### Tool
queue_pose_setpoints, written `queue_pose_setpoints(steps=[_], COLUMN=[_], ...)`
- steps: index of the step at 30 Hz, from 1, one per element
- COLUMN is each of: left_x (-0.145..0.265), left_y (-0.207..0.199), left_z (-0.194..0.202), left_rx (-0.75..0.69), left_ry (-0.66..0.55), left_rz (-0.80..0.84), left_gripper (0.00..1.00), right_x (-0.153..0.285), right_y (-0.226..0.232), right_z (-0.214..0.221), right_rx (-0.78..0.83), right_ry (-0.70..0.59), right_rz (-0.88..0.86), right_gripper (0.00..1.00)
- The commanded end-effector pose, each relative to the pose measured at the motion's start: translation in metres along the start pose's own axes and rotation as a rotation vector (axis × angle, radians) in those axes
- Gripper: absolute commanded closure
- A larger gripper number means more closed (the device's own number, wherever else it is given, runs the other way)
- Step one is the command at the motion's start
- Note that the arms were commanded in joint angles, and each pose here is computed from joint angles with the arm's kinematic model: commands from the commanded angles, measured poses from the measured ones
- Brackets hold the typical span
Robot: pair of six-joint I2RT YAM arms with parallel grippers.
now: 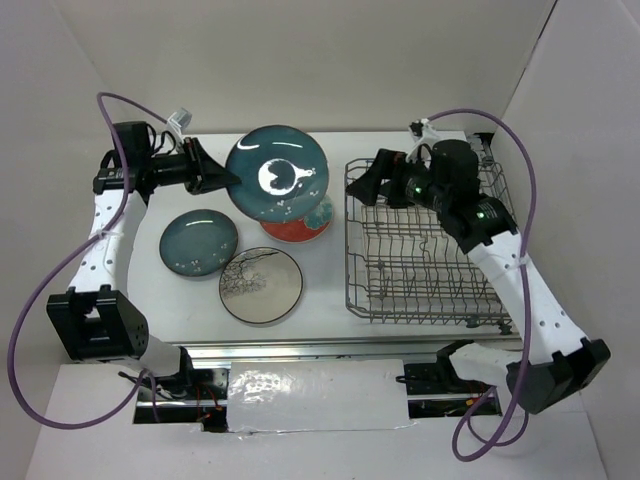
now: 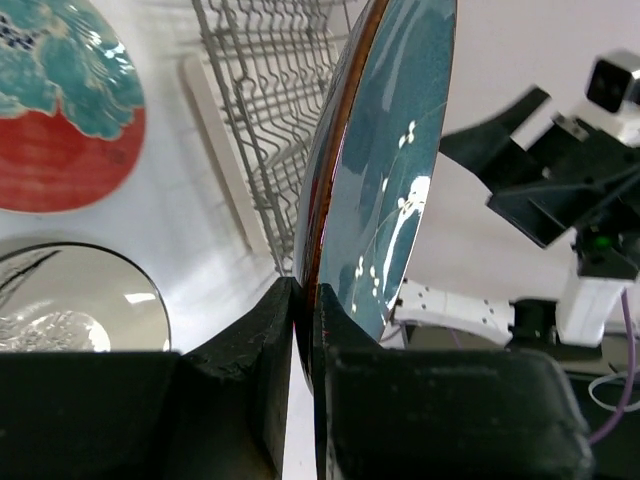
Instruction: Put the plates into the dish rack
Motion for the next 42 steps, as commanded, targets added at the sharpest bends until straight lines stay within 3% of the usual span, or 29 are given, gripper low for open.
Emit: queue_pose_setpoints(steps=[1,9,17,23,25,27,29,34,35,36,39,42], left_x=[0.014,0.011,0.007,0.002,0.002,0.002,0.001,0.000,0.000,-0.002,-0.003,0.003], left_y=[-0.046,-0.046,-0.047,-0.042,-0.040,-0.038,-0.037,-0.035,-0.035,-0.033,-0.031,-0.020], left_z=[0.021,0.030,0.043,0.049,0.050,0.051,0.050,0.048,0.048,0.045,0.040,0.020], left_rx=[-0.122,-0.134,-0.141,-0.147,-0.147,-0.151,-0.154,-0.162,-0.157,-0.158,-0.153,-0.110], left_ry=[0.099,0.143,0.213,0.225,0.231,0.225,0.220,0.221,0.221,0.220,0.188,0.070], left_rz=[0.177,0.197,0.243,0.239,0.240,0.232,0.224,0.223,0.218,0.212,0.159,0.035], left_gripper=[1.00,1.00,1.00,1.00,1.00,1.00,1.00,1.00,0.71,0.50,0.01,0.01], right_x=[-0.014,-0.050,-0.064,-0.064,-0.058,-0.055,-0.050,-0.044,-0.040,-0.037,-0.021,0.005], right_y=[0.026,0.053,0.072,0.077,0.079,0.078,0.075,0.067,0.067,0.065,0.053,0.024], right_z=[-0.015,-0.005,-0.018,-0.022,-0.025,-0.026,-0.027,-0.028,-0.030,-0.029,-0.042,-0.046], right_rx=[0.024,-0.016,-0.098,-0.112,-0.107,-0.103,-0.097,-0.105,-0.101,-0.100,-0.060,-0.043], right_ry=[-0.050,0.012,-0.004,-0.015,-0.029,-0.035,-0.042,-0.067,-0.078,-0.075,-0.139,-0.148], right_rz=[-0.131,-0.292,-0.383,-0.397,-0.399,-0.386,-0.352,-0.288,-0.279,-0.261,-0.151,0.076], right_gripper=[0.00,0.07,0.29,0.52,0.64,0.83,0.97,1.00,1.00,1.00,1.00,1.00])
Point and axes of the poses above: each gripper's point midway between its finger pads, its own x axis back along the fingers, its own y axis along the line the jaws close on, z = x × y, the point moved 2 cm from there along x, back along the fingers, and after that the axes turned 15 degrees about x, right-handed, at the moved point
